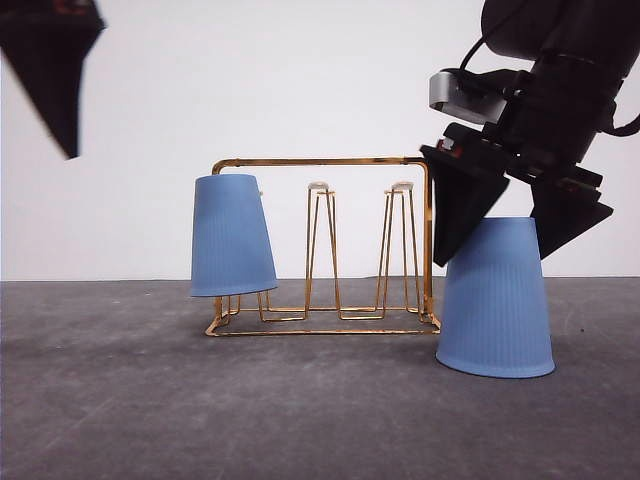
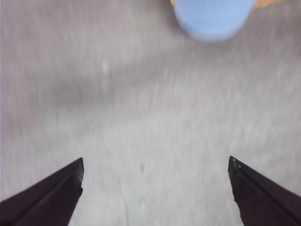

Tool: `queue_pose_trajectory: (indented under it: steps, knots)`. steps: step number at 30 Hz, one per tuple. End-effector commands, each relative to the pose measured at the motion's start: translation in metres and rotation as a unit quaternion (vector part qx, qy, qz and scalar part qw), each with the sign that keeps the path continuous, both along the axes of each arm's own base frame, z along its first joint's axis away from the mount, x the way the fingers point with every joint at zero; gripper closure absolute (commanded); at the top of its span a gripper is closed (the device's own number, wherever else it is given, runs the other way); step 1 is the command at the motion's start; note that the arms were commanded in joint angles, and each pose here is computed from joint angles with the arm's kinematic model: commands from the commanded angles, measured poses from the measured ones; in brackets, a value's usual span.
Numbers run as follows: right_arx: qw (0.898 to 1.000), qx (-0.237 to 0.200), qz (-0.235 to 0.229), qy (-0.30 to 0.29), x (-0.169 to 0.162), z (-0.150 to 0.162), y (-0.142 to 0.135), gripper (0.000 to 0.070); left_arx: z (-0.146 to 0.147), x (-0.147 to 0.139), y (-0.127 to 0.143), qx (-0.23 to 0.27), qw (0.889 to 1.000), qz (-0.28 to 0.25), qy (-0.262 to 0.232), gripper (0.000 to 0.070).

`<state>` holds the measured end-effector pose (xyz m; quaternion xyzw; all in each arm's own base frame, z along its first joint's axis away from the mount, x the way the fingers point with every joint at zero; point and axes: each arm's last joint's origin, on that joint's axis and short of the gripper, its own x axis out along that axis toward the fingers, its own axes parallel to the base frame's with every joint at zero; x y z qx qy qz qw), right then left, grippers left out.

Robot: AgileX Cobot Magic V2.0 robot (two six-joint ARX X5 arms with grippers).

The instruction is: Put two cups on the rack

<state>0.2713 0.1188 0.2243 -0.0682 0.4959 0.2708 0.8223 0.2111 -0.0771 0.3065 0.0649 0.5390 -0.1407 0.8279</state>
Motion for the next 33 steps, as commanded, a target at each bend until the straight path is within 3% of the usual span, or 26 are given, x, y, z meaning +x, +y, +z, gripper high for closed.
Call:
queue_pose_trajectory:
  steps: [1,2,8,17,20,33]
  knots:
    - [1.000,0.001,0.006,-0.002,0.003,0.000,0.003,0.0289,0.003,0.001,-0.001,-0.008,1.000,0.006,-0.011,0.0115]
    - [1.000,0.003,0.007,-0.002,0.003,0.000,0.003,0.0316,0.005,-0.001,0.000,-0.009,1.000,0.007,-0.014,0.0115]
    - [1.000,0.010,0.015,-0.009,0.005,0.020,0.004,0.0315,0.008,0.002,-0.001,-0.018,0.999,0.008,-0.040,0.0115]
    - [0.991,0.045,0.030,-0.122,0.004,0.126,0.004,0.0315,0.009,0.003,-0.001,-0.020,0.999,0.008,-0.043,0.0115]
    - [0.986,0.054,0.033,-0.153,0.003,0.147,0.004,0.0314,0.009,0.003,-0.001,-0.020,0.999,0.008,-0.044,0.0115]
    - [0.986,0.056,0.033,-0.151,0.034,0.125,0.018,0.0314,0.009,0.002,-0.001,-0.021,0.999,0.009,-0.041,0.0115]
